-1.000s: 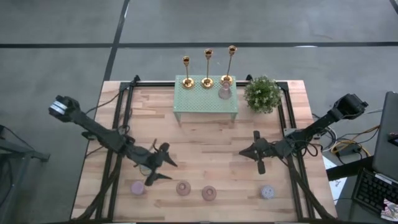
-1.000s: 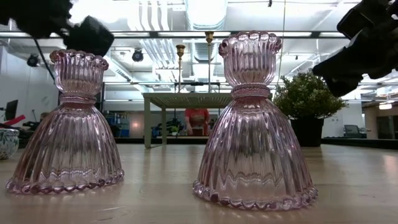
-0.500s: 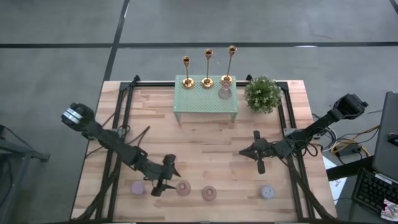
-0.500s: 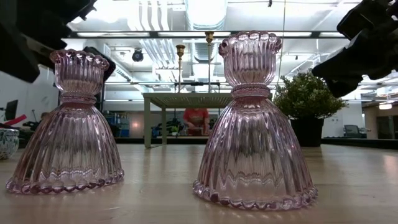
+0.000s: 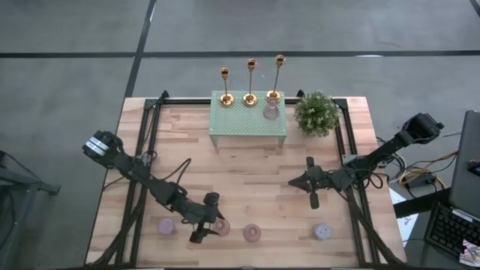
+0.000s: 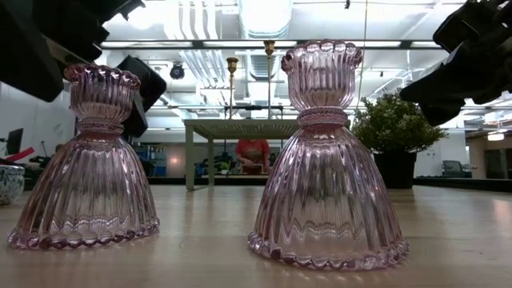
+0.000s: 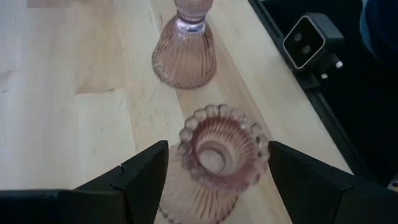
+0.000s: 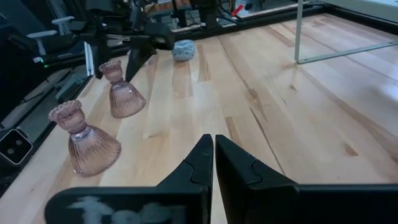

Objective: Pick & Place candle stick holders
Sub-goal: Put the left pink glass candle holder on the shelf aligned with the other pink glass candle holder

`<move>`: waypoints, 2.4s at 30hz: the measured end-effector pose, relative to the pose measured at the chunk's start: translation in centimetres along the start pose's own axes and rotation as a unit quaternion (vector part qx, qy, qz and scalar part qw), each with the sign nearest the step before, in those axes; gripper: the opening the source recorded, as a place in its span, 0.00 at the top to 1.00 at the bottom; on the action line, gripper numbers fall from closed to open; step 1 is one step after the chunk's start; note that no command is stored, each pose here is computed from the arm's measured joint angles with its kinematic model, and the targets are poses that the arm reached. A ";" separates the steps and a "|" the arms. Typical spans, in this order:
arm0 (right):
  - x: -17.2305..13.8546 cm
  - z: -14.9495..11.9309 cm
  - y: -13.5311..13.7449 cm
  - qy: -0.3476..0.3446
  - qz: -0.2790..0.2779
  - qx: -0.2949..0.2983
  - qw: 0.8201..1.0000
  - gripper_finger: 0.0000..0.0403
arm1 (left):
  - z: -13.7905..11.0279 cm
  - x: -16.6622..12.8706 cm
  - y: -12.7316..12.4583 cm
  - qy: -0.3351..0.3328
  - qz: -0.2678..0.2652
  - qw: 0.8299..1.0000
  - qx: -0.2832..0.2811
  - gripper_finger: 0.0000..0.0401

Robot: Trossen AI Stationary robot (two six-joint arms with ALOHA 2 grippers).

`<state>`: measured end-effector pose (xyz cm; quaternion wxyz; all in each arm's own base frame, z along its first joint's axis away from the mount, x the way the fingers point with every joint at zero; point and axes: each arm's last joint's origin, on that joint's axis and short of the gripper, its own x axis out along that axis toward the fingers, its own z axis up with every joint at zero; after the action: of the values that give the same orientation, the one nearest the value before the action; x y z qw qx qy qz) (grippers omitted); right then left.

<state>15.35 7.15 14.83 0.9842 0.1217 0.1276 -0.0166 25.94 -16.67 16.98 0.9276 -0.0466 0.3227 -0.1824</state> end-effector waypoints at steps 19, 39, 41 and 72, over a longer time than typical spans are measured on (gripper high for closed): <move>0.0 0.0 -0.1 -0.004 -0.013 -0.003 1.000 0.97 | 0.3 0.0 0.0 -0.027 0.006 1.000 -0.011 0.57; 0.0 0.0 -0.1 -0.005 -0.013 -0.026 1.000 0.97 | 2.0 -0.3 4.8 -0.115 0.200 0.963 -0.139 0.55; 0.0 0.0 -0.1 -0.005 -0.013 -0.026 1.000 0.97 | 2.5 -0.4 5.2 -0.122 0.204 0.961 -0.144 0.54; 0.0 0.0 -0.1 -0.004 -0.012 -0.025 1.000 0.97 | 14.1 -5.5 14.5 -0.139 0.339 0.923 -0.117 0.56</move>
<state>15.34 7.05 14.82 0.9872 0.0951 0.1251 -0.0255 35.08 -1.64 28.29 0.9573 -0.0676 0.2064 0.1906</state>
